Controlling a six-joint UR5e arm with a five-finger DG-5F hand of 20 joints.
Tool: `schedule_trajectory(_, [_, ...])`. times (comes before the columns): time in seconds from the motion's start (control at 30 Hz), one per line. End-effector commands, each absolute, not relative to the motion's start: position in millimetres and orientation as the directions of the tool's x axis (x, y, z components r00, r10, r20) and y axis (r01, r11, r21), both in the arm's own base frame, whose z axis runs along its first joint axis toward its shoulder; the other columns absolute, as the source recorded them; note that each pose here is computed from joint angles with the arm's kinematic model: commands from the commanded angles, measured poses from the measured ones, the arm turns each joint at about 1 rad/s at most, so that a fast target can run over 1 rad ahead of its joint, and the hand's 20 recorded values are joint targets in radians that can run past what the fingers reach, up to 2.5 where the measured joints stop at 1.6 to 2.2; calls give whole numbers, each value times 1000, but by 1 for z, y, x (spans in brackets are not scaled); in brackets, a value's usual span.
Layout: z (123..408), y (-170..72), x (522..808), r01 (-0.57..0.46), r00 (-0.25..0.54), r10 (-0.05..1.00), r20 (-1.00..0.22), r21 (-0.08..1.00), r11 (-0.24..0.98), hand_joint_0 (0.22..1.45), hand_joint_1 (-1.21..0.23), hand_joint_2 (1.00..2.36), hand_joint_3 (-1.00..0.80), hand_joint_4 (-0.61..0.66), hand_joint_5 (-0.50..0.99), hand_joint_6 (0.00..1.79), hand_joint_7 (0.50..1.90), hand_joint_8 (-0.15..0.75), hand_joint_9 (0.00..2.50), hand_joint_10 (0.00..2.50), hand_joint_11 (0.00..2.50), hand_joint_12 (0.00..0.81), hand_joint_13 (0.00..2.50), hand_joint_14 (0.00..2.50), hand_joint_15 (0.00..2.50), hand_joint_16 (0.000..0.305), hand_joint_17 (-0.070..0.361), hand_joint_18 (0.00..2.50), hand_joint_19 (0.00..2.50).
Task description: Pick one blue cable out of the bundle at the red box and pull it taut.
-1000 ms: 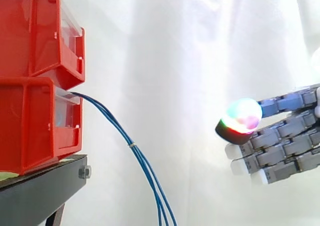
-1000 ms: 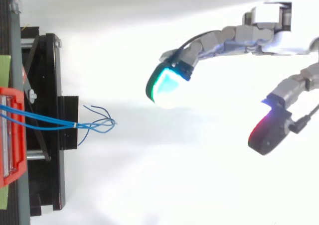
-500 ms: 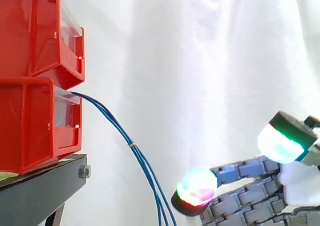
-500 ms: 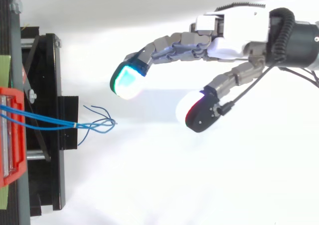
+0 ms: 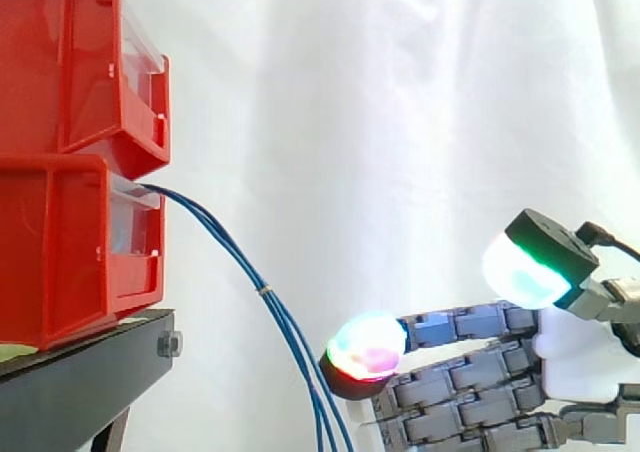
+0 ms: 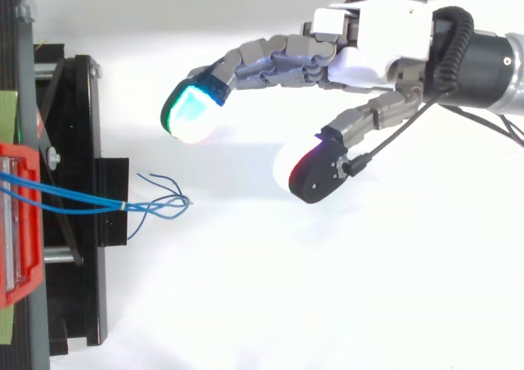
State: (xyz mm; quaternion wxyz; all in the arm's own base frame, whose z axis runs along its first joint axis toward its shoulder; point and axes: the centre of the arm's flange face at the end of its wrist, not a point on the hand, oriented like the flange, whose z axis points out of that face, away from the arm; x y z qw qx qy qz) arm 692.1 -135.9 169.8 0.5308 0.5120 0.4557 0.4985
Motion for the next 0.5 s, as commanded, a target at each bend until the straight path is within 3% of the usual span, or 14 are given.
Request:
schedule_trajectory(0.0, [169, -132, 695, -67, 81, 996, 23, 998, -18, 509, -777, 1000, -500, 263, -198, 501, 671, 259, 234, 0, 0, 345, 181, 3, 94, 53, 120, 89, 143])
schedule_trajectory(0.47, [151, -110, 777, 23, -3, 999, 53, 998, -53, 525, -772, 1000, -500, 291, -183, 502, 718, 258, 246, 1, 0, 341, 183, 3, 92, 52, 117, 88, 140])
